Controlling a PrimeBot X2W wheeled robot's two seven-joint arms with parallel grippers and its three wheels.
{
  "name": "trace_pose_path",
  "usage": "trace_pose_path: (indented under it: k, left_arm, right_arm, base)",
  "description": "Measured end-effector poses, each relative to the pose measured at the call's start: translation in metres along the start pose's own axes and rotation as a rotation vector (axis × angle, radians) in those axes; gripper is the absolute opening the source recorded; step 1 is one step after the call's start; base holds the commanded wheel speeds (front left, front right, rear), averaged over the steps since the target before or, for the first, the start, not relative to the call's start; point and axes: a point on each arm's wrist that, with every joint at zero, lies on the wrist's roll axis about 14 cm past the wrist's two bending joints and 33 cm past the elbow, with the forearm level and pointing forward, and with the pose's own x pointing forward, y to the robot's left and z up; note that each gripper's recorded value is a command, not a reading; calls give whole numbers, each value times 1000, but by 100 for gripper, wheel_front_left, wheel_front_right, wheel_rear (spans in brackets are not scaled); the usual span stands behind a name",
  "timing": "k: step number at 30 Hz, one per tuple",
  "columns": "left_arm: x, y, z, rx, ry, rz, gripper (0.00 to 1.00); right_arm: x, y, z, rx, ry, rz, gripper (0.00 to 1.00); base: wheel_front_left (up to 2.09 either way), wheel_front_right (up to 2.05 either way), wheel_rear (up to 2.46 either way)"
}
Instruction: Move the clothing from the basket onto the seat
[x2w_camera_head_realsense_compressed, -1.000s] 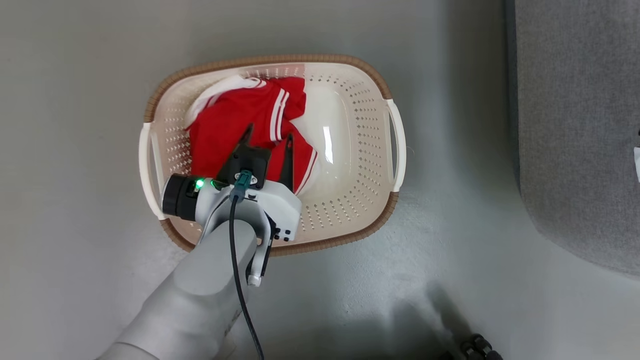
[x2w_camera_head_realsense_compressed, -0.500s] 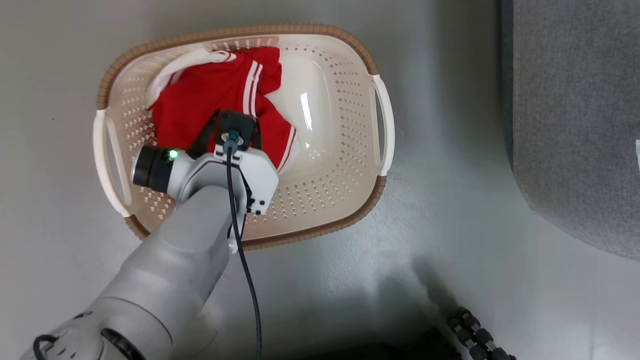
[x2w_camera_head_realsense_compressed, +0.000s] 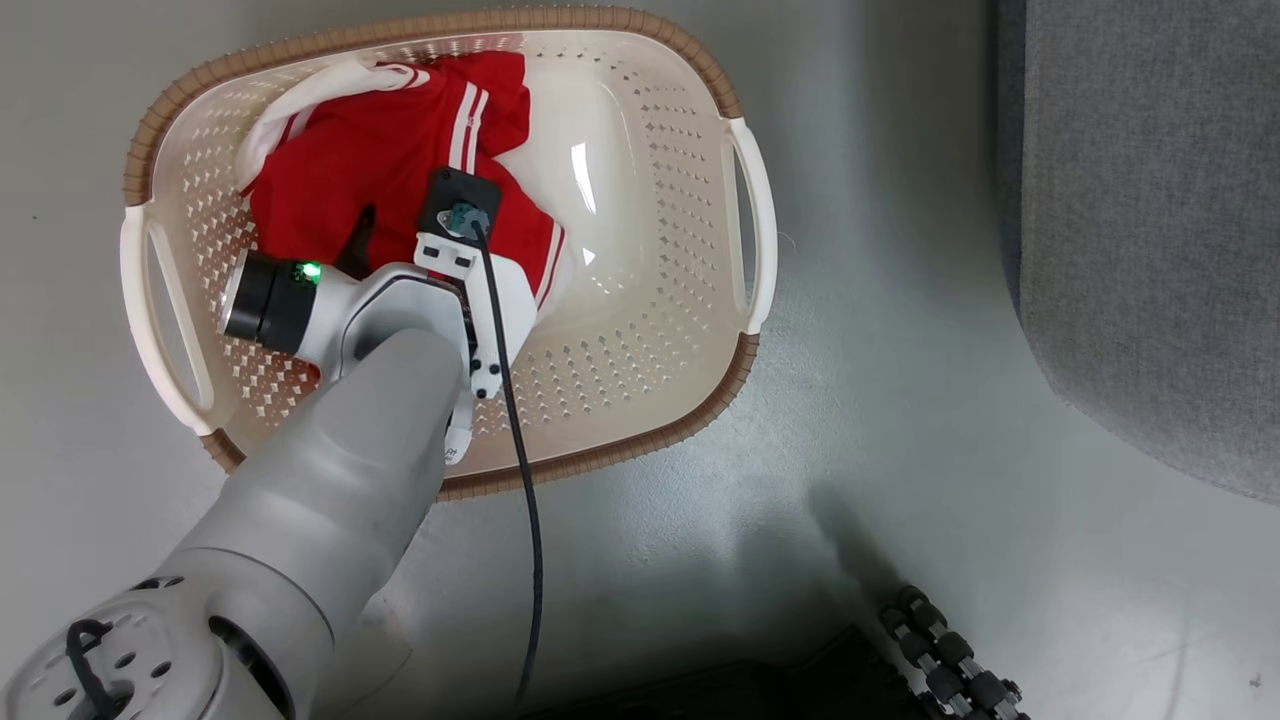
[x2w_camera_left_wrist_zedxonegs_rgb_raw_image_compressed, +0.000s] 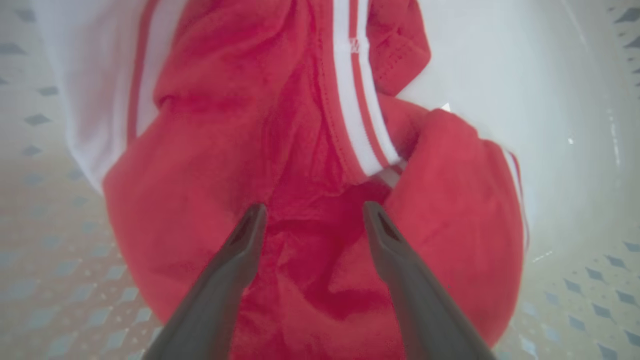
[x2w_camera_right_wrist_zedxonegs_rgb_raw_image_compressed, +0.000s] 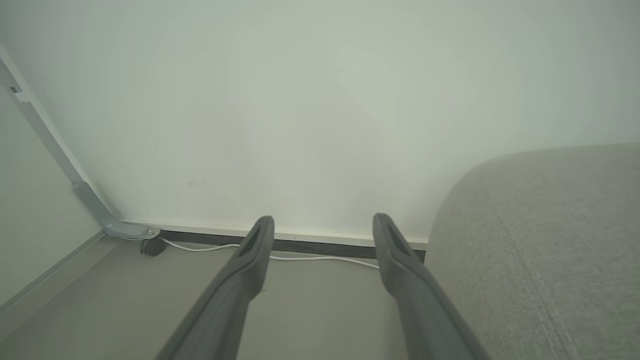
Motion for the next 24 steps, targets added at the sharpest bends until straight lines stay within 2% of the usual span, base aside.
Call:
trace_pose_path:
  k: [10, 20, 22, 23, 24]
  left_arm:
    - [1, 11, -20, 93, 145, 53, 100]
    - [1, 12, -35, 174, 225, 26, 98]
    - [1, 14, -38, 180, 235, 24, 38]
    - [2, 15, -39, 183, 239, 23, 0]
    - [2, 15, -41, 191, 245, 16, 0]
  right_arm:
    - [-1, -1, 9, -10, -24, -2, 100]
    - [-3, -6, 9, -10, -25, -18, 100]
    - [-3, -6, 10, -12, -26, -19, 100]
    - [-4, -7, 11, -15, -28, -21, 100]
    - [-4, -8, 13, -17, -30, -24, 100]
  base:
    - [0, 0, 0]
    - [0, 0, 0]
    - [0, 0, 0]
    - [0, 0, 0]
    - [0, 0, 0]
